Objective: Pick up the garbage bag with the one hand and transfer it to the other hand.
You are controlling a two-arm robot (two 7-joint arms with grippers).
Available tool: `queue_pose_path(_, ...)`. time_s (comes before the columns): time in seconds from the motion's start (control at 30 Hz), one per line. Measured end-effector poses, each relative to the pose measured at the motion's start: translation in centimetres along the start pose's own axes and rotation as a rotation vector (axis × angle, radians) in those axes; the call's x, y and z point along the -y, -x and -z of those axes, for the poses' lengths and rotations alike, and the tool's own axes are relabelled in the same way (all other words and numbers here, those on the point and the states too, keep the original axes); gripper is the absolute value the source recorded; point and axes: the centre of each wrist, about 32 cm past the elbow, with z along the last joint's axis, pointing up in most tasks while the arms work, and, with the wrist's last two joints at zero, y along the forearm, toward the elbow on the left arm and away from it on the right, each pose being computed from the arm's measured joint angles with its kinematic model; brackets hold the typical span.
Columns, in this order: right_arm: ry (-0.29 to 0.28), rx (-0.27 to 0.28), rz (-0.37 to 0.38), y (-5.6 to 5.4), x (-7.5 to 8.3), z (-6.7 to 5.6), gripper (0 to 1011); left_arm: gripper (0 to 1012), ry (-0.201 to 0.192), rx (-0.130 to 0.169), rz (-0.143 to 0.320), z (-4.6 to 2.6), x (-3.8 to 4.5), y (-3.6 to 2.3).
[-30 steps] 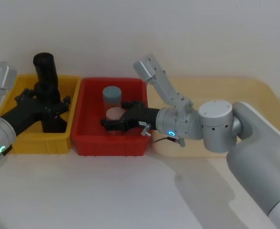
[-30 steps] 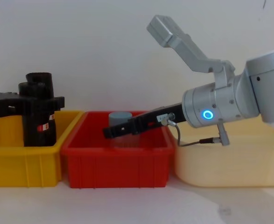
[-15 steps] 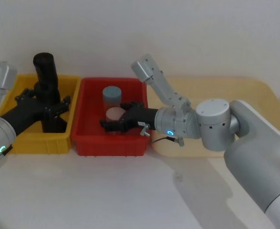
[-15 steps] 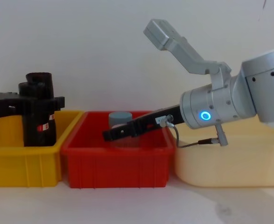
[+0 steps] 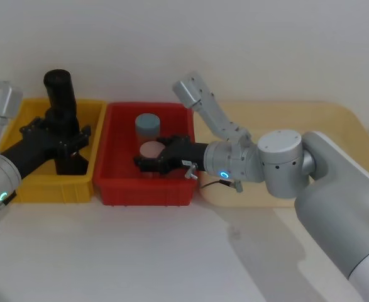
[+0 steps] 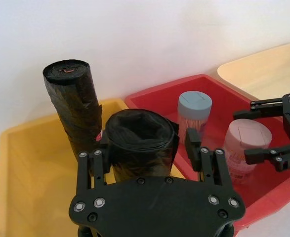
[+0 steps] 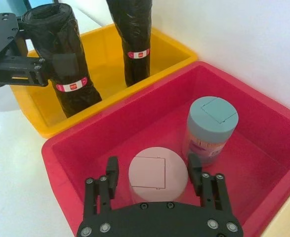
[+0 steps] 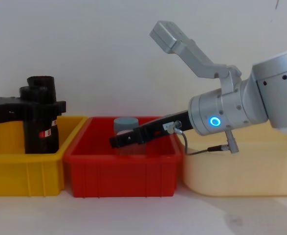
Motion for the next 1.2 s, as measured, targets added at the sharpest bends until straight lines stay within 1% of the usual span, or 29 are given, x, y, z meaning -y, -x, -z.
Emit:
queue_pose_path(0.03, 0.000, 0.000, 0.000, -0.01, 0.00, 0.01, 845, 872, 0.000, 0.000, 0.000, 0.00, 0.00, 0.00)
queue_pose_path(0.07, 0.000, 0.000, 0.000, -0.01, 0.00, 0.01, 815, 823, 0.000, 0.000, 0.000, 0.00, 0.00, 0.00)
queue_pose_path(0.17, 0.001, 0.000, 0.000, -0.02, -0.01, 0.01, 737, 752, 0.000, 0.000, 0.000, 0.00, 0.00, 0.00)
queue_pose_path(0.23, 0.001, 0.000, 0.000, -0.02, -0.01, 0.00, 666, 696, 0.000, 0.000, 0.000, 0.00, 0.00, 0.00)
queue_pose_path(0.3, 0.001, 0.000, 0.000, -0.03, -0.02, 0.00, 658, 636, 0.000, 0.000, 0.000, 0.00, 0.00, 0.00)
queue_pose_path(0.33, 0.001, 0.000, 0.000, -0.03, -0.02, -0.01, 656, 578, 0.000, 0.000, 0.000, 0.00, 0.00, 0.00)
queue_pose_path(0.43, 0.001, 0.000, 0.000, -0.03, -0.03, -0.01, 656, 517, 0.000, 0.000, 0.000, 0.00, 0.00, 0.00)
queue_pose_path(0.67, 0.002, 0.000, 0.000, -0.03, -0.04, -0.02, 656, 451, 0.000, 0.000, 0.000, 0.00, 0.00, 0.00)
queue_pose_path(1.2, 0.002, 0.000, 0.001, -0.04, -0.04, 0.00, 658, 368, 0.000, 0.000, 0.000, 0.00, 0.00, 0.00)
